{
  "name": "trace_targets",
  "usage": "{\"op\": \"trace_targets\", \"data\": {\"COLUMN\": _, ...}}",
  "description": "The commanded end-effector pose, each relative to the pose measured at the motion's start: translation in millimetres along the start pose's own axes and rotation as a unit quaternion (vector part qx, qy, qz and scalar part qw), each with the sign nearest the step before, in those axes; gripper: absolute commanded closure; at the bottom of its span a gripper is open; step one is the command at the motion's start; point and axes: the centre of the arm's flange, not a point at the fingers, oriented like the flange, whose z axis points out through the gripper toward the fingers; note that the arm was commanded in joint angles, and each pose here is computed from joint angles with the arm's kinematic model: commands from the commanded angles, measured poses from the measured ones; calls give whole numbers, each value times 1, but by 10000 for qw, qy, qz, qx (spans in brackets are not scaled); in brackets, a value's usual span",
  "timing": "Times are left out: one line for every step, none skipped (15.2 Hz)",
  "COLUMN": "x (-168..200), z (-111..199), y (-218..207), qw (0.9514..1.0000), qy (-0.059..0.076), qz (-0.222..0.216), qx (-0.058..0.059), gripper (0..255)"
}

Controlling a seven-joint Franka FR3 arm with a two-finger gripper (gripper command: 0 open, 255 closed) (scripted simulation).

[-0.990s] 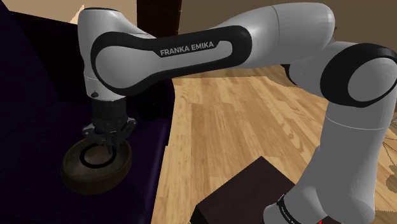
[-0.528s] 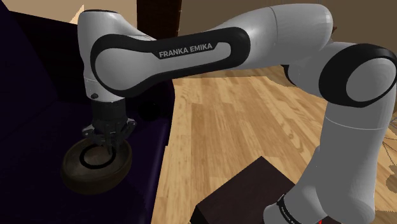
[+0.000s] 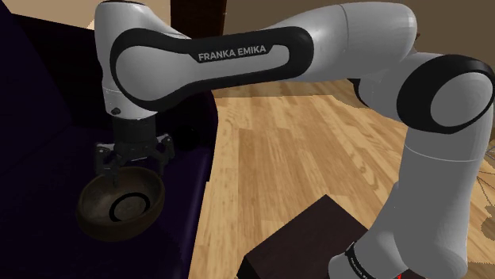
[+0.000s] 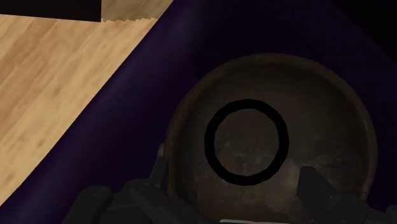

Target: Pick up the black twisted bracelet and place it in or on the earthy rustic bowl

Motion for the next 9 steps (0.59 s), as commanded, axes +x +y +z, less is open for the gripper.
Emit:
{"op": "trace_targets", "data": {"x": -2, "z": -25, "y": 1, "qw": 10000, "qy": -2, "qz": 0, "qx": -3, "gripper": 0}}
{"op": "trace_targets", "data": {"x": -2, "z": -35, "y": 1, "qw": 10000, "qy": -2, "qz": 0, "qx": -3, "gripper": 0}}
{"op": "trace_targets", "data": {"x": -2, "z": -35, "y": 1, "qw": 10000, "qy": -2, "qz": 0, "qx": -3, "gripper": 0}}
{"op": "trace_targets", "data": {"x": -2, "z": -35, "y": 1, "qw": 10000, "qy": -2, "qz": -1, "qx": -3, "gripper": 0}}
{"op": "trace_targets", "data": {"x": -2, "z": -35, "y": 1, "qw": 10000, "qy": -2, "qz": 0, "qx": -3, "gripper": 0}}
{"op": "trace_targets", "data": {"x": -2, "z": -35, "y": 1, "qw": 10000, "qy": -2, "qz": 0, "qx": -3, "gripper": 0}}
{"op": "trace_targets", "data": {"x": -2, "z": -35, "y": 1, "qw": 10000, "qy": -2, "qz": 0, "qx": -3, "gripper": 0}}
{"op": "trace_targets", "data": {"x": -2, "z": -35, "y": 1, "qw": 10000, "qy": -2, "qz": 0, "qx": -3, "gripper": 0}}
{"op": "trace_targets", "data": {"x": -2, "z": -35, "y": 1, "qw": 10000, "qy": -2, "qz": 0, "qx": -3, "gripper": 0}}
